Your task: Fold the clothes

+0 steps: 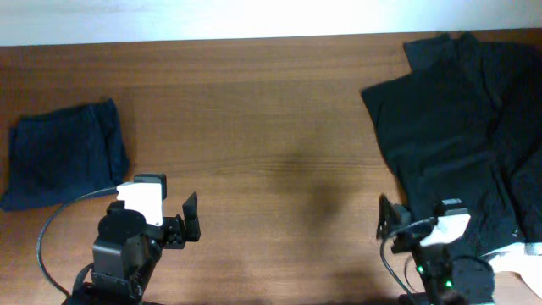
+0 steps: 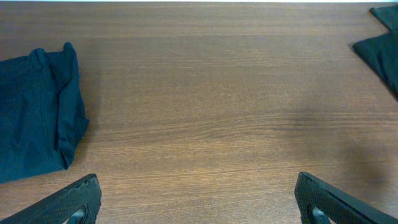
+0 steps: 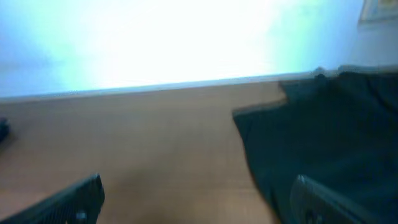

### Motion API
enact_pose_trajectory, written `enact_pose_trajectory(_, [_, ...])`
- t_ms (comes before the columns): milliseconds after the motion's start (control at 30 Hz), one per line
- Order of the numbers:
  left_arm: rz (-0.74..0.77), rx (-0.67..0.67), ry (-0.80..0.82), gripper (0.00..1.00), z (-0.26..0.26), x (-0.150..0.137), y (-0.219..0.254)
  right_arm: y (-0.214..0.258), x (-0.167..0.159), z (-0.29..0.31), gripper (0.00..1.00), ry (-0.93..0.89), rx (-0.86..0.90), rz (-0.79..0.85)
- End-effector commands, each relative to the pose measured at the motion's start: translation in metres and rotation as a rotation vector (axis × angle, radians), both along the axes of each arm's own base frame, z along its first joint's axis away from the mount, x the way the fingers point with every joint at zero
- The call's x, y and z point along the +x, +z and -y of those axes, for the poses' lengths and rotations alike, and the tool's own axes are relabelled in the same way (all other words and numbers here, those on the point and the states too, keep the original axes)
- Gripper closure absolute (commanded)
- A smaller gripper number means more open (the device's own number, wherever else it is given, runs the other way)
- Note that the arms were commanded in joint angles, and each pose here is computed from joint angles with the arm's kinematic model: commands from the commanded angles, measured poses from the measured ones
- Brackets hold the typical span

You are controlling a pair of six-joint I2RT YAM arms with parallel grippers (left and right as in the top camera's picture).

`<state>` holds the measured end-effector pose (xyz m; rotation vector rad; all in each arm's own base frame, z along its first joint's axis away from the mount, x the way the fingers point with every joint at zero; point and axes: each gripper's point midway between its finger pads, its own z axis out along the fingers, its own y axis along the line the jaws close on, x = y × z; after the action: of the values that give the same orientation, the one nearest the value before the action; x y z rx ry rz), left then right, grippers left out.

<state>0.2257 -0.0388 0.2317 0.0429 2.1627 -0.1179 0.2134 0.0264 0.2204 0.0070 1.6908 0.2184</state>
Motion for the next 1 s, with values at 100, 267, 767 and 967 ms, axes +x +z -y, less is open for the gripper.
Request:
enact_pose_trajectory(100, [0.001, -0.004, 0.013, 0.01, -0.002, 0.000, -0.001, -0.014, 0.026, 0.009, 0.01, -0.061, -0.006, 0.161])
enact_pose_trajectory(267, [0.001, -0.004, 0.013, 0.01, -0.002, 0.000, -0.001, -0.046, 0.033, 0.007, 0.01, -0.049, -0.074, 0.124])
enact_pose_trajectory(767, [0.001, -0.004, 0.013, 0.01, -0.002, 0.000, -0.001, -0.064, 0.032, 0.007, 0.01, -0.043, -0.108, 0.051])
enact_pose_trajectory(967, [0.001, -0.004, 0.013, 0.01, -0.002, 0.000, -0.001, -0.064, 0.032, 0.007, 0.01, -0.043, -0.108, 0.051])
